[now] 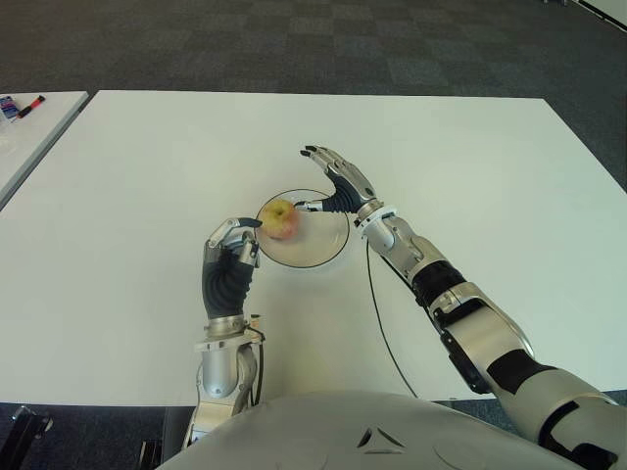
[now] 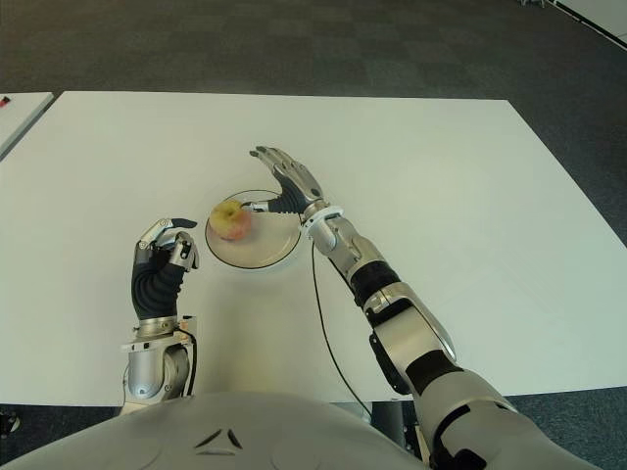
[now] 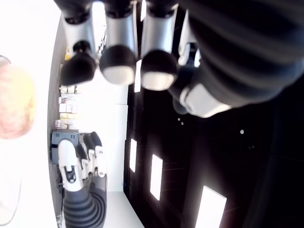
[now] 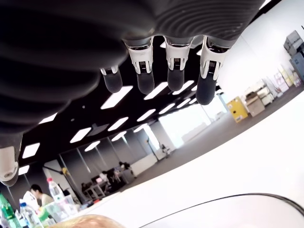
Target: Put the apples into the plate.
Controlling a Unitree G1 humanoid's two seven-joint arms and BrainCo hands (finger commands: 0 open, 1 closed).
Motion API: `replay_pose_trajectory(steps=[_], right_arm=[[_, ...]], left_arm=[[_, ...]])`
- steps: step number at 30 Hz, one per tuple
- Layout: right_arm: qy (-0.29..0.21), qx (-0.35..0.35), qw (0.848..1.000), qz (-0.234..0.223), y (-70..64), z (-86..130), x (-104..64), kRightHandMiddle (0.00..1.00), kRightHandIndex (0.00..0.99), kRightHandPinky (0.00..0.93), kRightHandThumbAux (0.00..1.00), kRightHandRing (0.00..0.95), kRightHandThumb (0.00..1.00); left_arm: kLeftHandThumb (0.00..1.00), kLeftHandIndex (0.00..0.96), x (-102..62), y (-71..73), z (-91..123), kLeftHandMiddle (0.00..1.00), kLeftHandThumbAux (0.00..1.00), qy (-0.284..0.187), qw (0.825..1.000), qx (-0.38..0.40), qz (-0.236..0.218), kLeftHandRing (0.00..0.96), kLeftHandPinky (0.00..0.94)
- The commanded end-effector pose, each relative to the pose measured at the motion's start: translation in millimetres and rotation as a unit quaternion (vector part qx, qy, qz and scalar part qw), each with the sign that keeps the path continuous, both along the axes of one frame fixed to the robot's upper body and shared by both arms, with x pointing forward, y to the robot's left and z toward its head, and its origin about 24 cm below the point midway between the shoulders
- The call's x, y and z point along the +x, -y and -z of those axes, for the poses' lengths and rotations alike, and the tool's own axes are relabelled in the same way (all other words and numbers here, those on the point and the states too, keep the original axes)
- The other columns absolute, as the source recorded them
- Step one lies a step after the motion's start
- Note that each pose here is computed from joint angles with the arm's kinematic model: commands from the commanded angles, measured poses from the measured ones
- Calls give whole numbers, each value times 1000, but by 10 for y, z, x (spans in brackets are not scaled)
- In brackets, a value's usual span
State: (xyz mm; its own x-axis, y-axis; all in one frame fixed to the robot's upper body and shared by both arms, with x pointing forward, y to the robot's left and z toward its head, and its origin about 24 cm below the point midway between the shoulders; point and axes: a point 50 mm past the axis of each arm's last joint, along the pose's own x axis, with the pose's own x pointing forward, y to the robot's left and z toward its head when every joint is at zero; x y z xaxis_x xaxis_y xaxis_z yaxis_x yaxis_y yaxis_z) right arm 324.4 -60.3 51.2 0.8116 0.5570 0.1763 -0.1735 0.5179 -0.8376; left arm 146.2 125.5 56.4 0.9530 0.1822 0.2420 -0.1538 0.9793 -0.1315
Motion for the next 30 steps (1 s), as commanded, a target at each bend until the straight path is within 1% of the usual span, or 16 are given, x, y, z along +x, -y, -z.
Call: replay_pose_trajectory(steps=[1,6,11,21,30], right_arm=[[1,-12,1000,-15,-81,-16,-15,0,14,172,442,47,493],[5,-21,999,-28,-148,-26,-42,0,24,150,441,42,492],[5,-32,999,-38,-205,-37,-69,0,29,138,438,35,496],[5,-49,998,-49,-259,-35,-110,4,29,139,445,38,490],[1,-60,997,-52,-287,-7,-149,14,21,153,467,44,483]], left_arm=[[738,445,19,185,-54,890,696,3,999,-53,5,897,884],[739,445,25,192,-50,892,696,-1,998,-63,8,896,891],[738,445,32,193,-46,895,696,-1,998,-55,1,899,893],[738,445,38,206,-45,895,696,-3,998,-64,6,899,893],[740,444,40,221,-45,893,697,4,998,-69,-1,894,892]])
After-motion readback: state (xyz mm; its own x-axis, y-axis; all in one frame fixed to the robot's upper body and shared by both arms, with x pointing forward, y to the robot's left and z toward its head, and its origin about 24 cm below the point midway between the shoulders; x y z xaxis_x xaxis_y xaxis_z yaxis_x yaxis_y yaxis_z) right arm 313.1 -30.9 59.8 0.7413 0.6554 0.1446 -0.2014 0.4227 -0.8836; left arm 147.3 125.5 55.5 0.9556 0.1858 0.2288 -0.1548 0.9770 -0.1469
